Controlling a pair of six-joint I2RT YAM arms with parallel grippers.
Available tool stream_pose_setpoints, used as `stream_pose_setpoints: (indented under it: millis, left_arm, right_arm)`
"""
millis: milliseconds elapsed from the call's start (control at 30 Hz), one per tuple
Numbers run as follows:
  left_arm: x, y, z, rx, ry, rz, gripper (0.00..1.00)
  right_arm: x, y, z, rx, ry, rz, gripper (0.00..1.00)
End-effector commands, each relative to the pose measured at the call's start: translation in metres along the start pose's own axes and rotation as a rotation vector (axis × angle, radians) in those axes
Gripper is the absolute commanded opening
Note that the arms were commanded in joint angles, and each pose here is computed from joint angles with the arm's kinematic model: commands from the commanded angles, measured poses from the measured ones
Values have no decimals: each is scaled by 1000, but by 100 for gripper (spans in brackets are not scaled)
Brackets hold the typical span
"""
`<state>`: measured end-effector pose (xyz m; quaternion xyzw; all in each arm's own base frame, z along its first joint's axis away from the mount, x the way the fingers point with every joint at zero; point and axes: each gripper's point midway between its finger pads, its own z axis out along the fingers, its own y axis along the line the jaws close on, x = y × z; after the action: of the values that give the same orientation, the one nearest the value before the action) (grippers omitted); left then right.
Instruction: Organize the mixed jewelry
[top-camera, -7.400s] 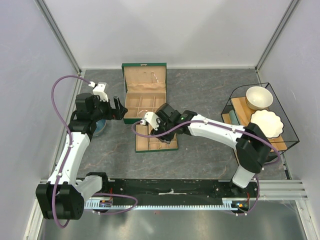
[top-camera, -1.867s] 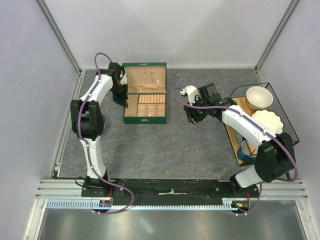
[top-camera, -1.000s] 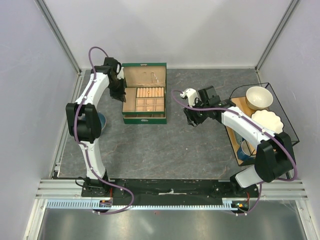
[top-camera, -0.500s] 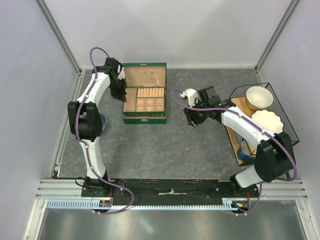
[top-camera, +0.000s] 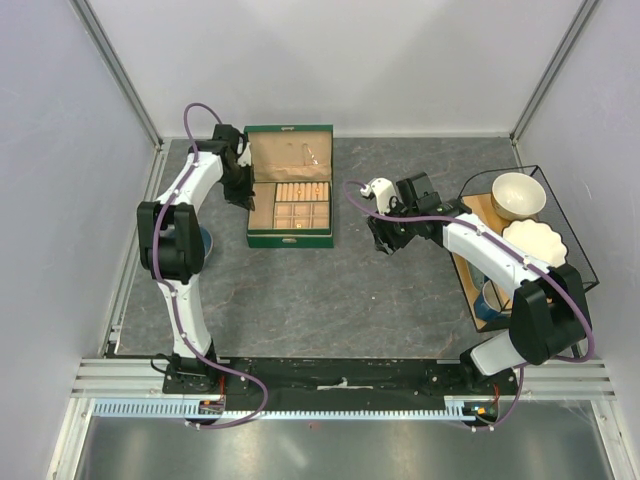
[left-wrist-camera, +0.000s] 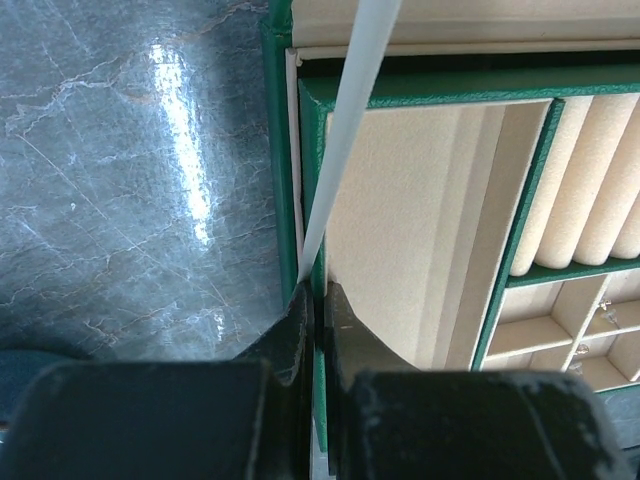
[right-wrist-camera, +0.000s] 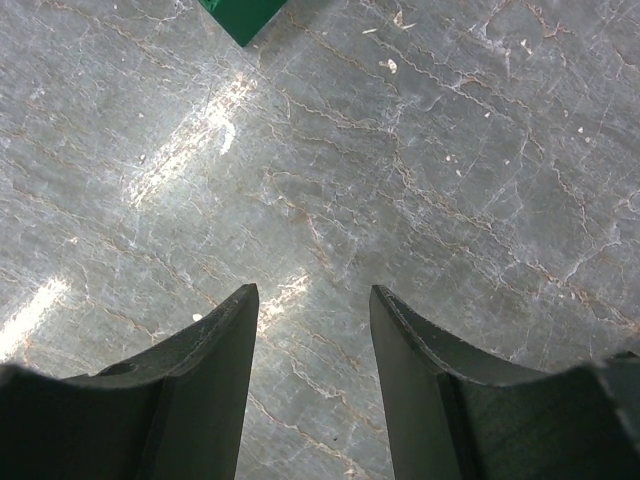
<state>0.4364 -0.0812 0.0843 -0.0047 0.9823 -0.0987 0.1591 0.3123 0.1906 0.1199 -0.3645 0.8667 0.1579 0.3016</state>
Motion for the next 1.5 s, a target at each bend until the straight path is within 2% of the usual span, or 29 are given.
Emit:
stream_pose_setpoints:
  millis: [0, 1067, 1467]
  left_arm:
    - [-9, -12, -9, 35, -58, 0, 1]
    - [-31, -20, -8, 3, -112, 70, 1]
    - [-27, -19, -4, -7, -91, 103, 13]
  right_arm:
    - [-6, 1, -2, -9, -33, -3, 57]
    - [1, 4, 1, -22, -31, 7, 57]
    - [2, 6, 2, -30, -30, 7, 57]
